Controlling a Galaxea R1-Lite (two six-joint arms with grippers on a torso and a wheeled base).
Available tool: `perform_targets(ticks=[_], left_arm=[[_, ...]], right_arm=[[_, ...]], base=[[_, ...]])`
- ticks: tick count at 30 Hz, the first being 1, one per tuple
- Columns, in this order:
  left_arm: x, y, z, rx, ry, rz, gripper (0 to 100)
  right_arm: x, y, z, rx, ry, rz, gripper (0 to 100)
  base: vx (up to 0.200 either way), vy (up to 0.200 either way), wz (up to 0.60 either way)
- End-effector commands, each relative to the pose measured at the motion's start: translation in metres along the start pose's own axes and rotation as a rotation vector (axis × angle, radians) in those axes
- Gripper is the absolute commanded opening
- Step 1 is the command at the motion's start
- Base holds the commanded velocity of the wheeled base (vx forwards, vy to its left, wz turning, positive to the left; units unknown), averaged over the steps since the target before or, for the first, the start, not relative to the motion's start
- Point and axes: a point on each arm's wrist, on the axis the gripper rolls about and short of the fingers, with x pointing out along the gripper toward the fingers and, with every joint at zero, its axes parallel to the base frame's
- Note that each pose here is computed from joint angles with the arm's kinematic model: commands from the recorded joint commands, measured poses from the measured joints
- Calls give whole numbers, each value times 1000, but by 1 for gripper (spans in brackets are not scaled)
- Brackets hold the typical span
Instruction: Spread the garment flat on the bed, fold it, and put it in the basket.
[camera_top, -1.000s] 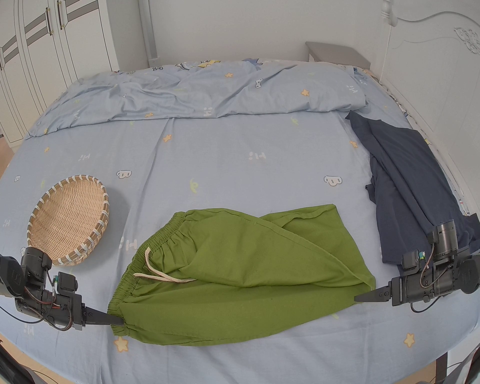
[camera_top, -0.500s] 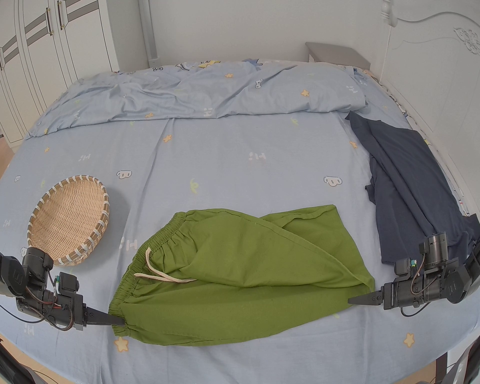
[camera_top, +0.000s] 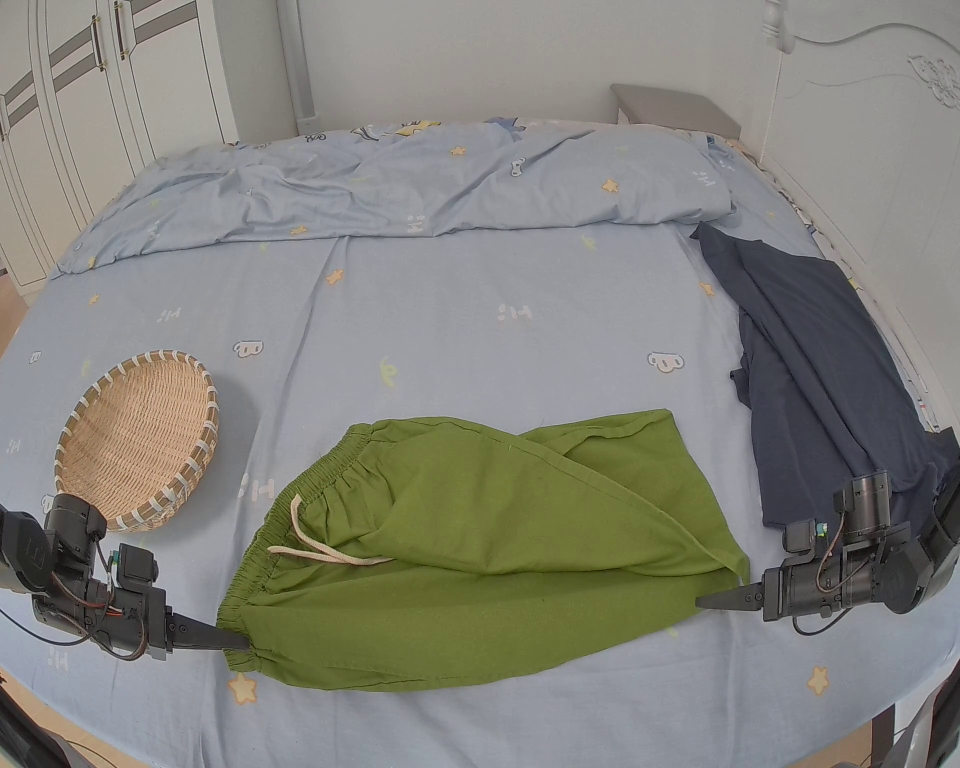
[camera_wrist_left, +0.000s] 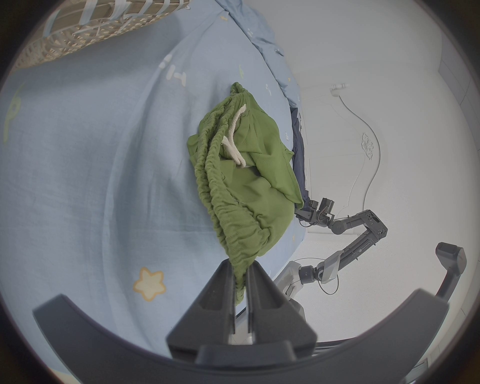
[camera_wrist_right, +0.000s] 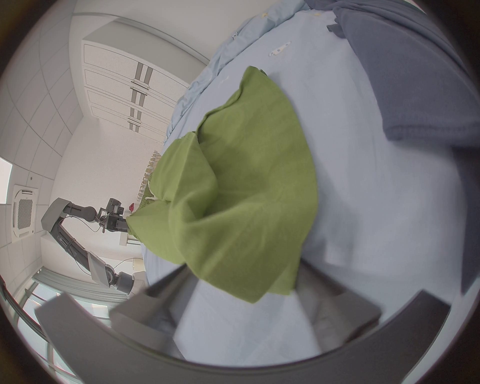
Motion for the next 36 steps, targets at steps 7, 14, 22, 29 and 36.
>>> perform_targets(ticks=[7, 14, 22, 29, 36], left_arm=[[0, 1, 0, -4, 0, 2, 0], [-2, 0, 1, -18, -3, 10, 0], [-6, -2, -2, -64, 14, 24, 0], [-8, -6, -7, -99, 50, 84, 0], [-19, -7, -15, -165, 42, 133, 0]], right_arm=[[-6, -7, -2, 28, -14, -13, 0], [-27, 17, -10, -9, -42, -3, 0], [-52, 43, -17, -10, -30, -1, 0], [-59, 48, -30, 36, 20, -12, 0], [-59, 47, -47, 79, 73, -16, 0]], base=[[0, 0, 0], [0, 0, 0], [0, 0, 0], [0, 0, 0], [0, 0, 0]])
